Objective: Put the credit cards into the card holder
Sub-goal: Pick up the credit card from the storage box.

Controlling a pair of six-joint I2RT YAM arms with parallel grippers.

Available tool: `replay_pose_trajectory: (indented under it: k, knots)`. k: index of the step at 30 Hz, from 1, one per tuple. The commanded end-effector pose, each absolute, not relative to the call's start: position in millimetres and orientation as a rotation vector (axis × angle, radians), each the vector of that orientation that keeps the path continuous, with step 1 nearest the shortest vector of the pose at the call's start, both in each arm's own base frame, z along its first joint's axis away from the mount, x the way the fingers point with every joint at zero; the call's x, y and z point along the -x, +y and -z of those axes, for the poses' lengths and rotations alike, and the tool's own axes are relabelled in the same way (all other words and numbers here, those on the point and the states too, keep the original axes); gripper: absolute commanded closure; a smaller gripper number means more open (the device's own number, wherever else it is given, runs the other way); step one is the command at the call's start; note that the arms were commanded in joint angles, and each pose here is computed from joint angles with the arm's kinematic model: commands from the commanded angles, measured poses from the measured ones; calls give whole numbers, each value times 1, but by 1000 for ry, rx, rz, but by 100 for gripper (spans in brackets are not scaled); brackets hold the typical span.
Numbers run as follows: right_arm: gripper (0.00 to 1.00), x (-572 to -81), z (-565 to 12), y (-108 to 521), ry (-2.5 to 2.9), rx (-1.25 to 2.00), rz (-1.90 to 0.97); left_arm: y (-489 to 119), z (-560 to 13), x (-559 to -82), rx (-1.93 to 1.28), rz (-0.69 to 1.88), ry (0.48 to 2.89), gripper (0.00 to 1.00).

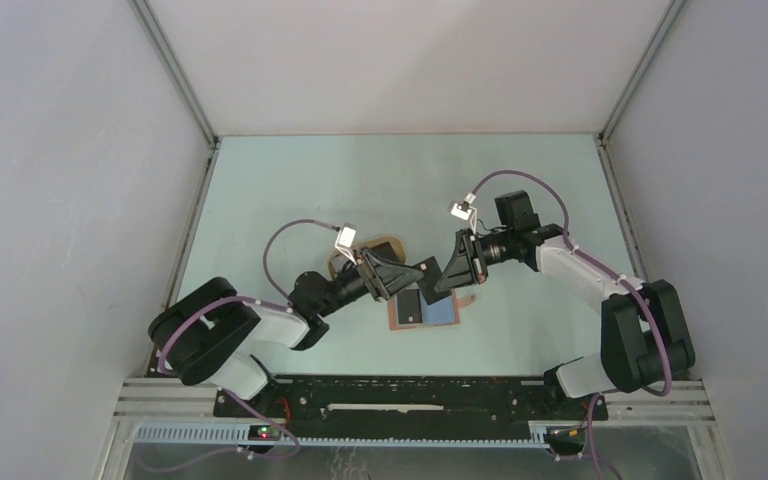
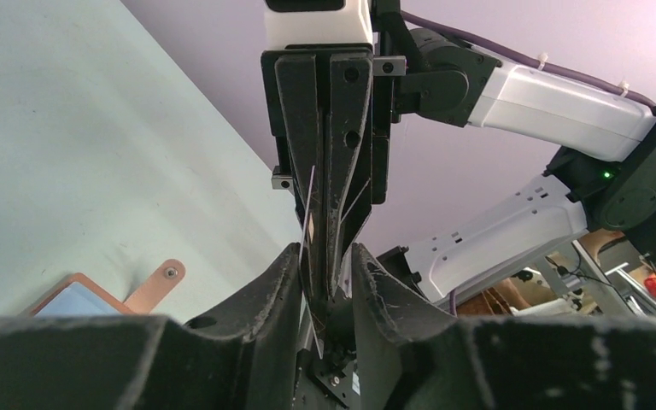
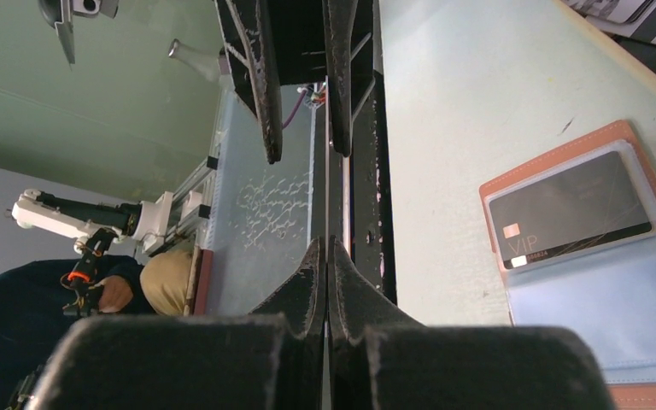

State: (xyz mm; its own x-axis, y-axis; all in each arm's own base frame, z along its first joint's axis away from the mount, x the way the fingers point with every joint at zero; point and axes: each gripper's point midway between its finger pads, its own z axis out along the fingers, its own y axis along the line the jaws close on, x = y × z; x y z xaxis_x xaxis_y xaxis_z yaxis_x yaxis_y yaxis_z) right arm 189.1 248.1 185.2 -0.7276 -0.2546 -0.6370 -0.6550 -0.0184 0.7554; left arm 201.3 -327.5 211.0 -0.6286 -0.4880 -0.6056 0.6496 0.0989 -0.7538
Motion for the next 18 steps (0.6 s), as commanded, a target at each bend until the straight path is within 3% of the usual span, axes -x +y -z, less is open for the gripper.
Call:
replay_pose_trajectory:
  k: [1, 13, 16, 18]
  knots:
    - [100, -187, -192, 251, 1896, 1025, -1802, -328, -232, -199, -234, 1765, 1458, 69]
    - [100, -186, -187, 253, 1910, 1045, -1782, -333, -226, -187, -368, 1851, 1503, 82]
    - [100, -186, -185, 254, 1913, 1049, -1780, -333, -226, -186, -382, 1851, 1500, 98]
    - [100, -185, -185, 254, 1912, 1054, -1783, -333, -226, -185, -391, 1849, 1499, 100]
